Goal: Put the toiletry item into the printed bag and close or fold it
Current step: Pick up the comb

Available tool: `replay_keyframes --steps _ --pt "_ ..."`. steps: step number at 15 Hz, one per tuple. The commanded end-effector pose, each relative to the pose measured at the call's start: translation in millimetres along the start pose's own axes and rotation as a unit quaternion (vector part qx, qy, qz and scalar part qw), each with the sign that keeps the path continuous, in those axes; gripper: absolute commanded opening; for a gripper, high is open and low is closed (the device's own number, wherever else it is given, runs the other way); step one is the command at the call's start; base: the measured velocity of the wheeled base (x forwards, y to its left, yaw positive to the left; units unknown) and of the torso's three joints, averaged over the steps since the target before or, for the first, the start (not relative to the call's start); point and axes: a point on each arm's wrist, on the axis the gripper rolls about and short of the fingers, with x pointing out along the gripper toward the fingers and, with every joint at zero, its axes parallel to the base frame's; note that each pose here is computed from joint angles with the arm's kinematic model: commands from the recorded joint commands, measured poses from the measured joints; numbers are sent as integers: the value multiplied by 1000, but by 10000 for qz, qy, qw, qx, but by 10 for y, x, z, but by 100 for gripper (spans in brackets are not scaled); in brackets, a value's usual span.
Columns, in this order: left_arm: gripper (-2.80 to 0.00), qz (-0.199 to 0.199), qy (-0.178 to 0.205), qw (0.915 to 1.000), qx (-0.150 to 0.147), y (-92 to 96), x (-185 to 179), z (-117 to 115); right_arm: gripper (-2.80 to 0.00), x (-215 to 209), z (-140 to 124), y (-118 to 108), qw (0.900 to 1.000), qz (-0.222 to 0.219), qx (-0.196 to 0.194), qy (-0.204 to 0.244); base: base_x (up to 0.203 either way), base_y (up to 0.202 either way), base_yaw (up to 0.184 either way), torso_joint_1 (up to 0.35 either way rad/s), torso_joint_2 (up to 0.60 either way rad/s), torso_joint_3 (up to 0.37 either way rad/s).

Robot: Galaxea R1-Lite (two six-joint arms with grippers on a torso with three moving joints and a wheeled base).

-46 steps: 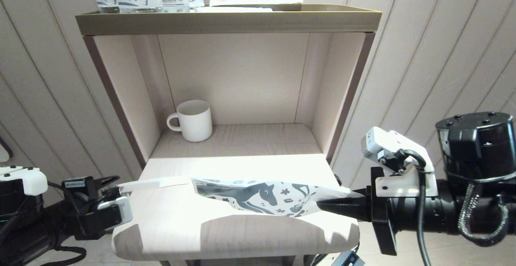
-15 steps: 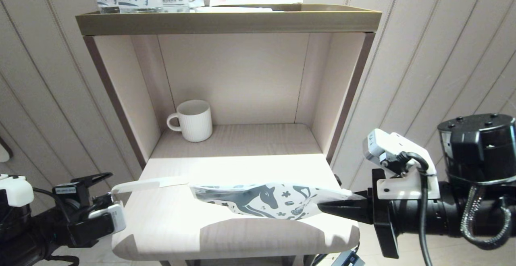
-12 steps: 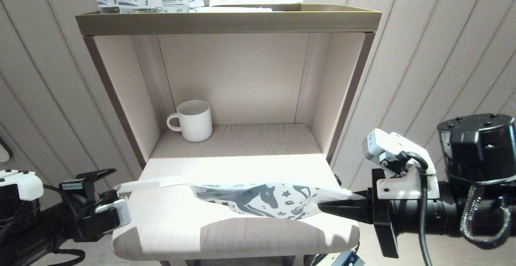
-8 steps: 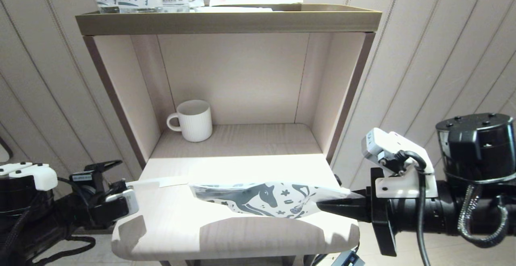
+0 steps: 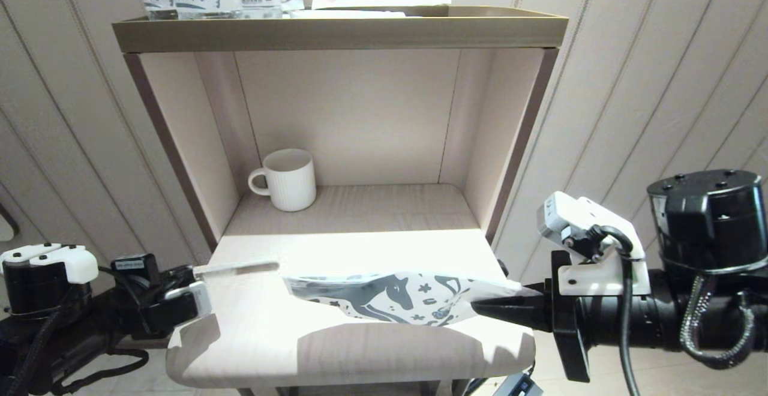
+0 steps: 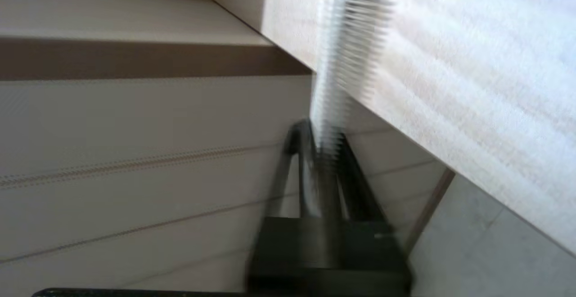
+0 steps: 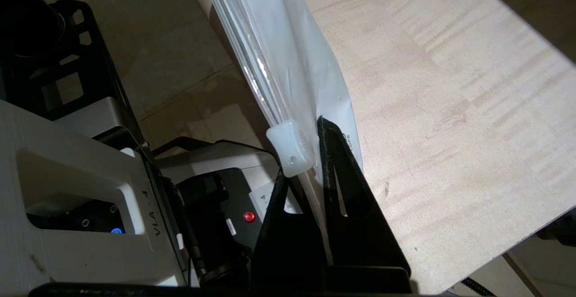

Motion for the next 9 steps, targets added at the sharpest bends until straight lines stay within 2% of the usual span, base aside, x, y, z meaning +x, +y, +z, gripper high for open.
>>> replay_keyframes --steps 1,6,9 --pt "-280 -11 -15 10000 38 -12 -4 1 -280 2 1 1 10000 17 -10 -6 0 0 0 0 0 0" --pt "-280 60 -58 10000 -6 12 -27 9 -280 -1 -1 3 10000 18 -10 -5 0 0 0 0 0 0" --pt "-280 372 -175 9986 -332 165 -175 55 -280 -29 20 20 10000 3 -77 -62 0 0 0 0 0 0"
